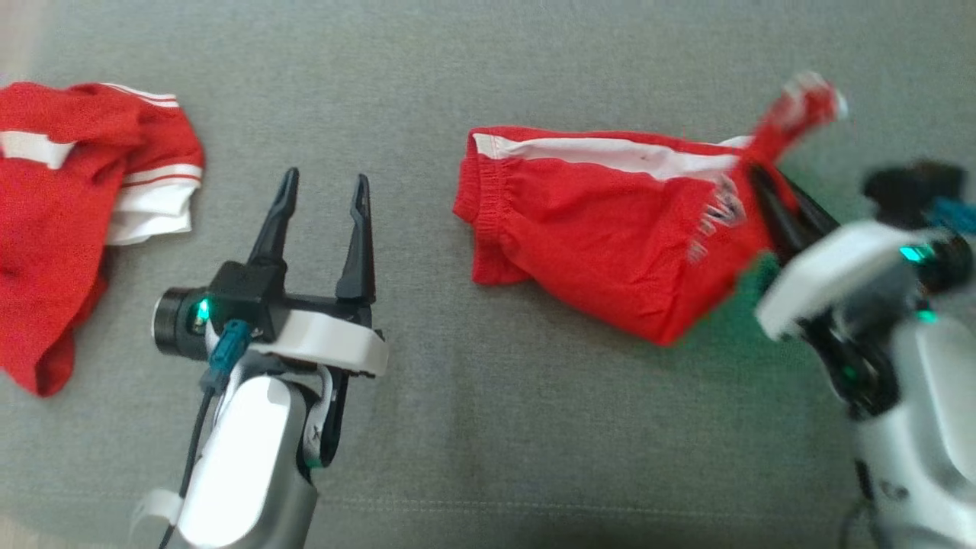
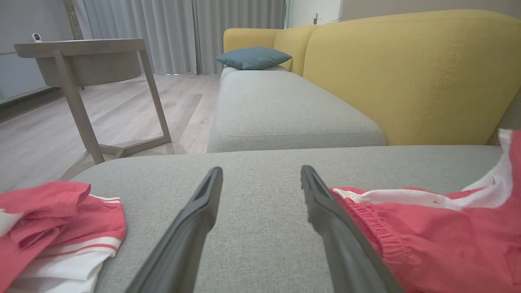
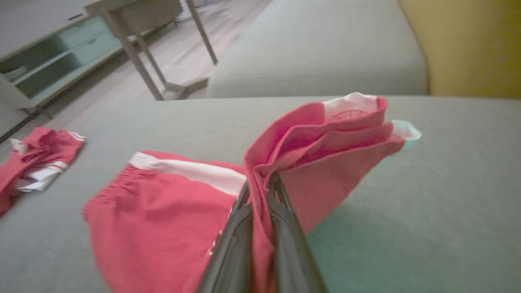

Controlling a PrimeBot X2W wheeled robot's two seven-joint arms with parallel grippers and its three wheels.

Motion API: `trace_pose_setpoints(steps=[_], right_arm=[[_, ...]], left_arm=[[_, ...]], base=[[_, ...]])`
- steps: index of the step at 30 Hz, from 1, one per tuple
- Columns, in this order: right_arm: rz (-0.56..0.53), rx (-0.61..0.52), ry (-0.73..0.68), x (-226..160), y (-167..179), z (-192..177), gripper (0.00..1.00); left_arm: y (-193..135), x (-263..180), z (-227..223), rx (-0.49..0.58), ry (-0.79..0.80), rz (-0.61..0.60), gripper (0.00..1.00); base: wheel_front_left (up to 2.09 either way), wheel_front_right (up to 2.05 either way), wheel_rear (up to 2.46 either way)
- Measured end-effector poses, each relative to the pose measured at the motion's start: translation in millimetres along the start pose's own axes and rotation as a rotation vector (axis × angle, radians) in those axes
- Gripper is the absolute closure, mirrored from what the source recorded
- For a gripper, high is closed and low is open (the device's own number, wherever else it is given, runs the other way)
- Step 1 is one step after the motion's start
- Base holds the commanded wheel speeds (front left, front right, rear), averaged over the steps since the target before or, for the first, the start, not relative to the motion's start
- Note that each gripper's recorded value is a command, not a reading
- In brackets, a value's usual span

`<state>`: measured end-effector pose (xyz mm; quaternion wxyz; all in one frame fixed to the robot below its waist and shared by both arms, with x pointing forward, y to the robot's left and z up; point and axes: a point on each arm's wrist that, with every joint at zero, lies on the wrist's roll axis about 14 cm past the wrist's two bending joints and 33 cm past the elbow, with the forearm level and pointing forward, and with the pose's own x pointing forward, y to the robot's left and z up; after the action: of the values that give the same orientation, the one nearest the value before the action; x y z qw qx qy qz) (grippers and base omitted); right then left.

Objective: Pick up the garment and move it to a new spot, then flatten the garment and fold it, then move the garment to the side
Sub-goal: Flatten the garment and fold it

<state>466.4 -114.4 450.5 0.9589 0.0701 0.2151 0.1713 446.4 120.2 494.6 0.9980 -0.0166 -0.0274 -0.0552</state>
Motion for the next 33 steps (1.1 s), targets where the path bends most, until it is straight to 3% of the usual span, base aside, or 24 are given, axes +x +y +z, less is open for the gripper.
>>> trace_pose_setpoints(steps=[4, 9, 18, 20, 21, 29, 33], right_arm=[[0.151, -0.059, -0.042, 14, 58, 26, 1.0], [0.319, -0.062, 0.035, 23, 125, 3, 1.0], [0.429, -0.039, 0.14, 27, 167, -41, 1.0], [0.44, -0.043, 0.135, 26, 171, -45, 0.25], [0.441, -0.044, 0.126, 26, 172, -44, 0.0], [0.48, -0.032, -0.102, 18, 183, 0, 0.0], [0.414, -0.024, -0.306, 12, 156, 46, 0.0]], left_arm=[[5, -10, 1, 0.003, 0.007, 0.014, 0.0], [9, -22, 2, 0.004, 0.013, 0.03, 0.0], [18, -29, 4, 0.007, 0.014, 0.06, 0.0], [18, -29, 4, 0.007, 0.014, 0.059, 0.0], [17, -28, 4, 0.006, 0.015, 0.058, 0.0], [10, -25, 3, -0.001, 0.016, 0.038, 0.0], [6, -23, 2, -0.004, 0.015, 0.027, 0.0]], base=[[0.0, 0.0, 0.0], [0.0, 0.0, 0.0], [0.0, 0.0, 0.0], [0.0, 0.0, 0.0], [0.0, 0.0, 0.0], [0.0, 0.0, 0.0], [0.0, 0.0, 0.0]])
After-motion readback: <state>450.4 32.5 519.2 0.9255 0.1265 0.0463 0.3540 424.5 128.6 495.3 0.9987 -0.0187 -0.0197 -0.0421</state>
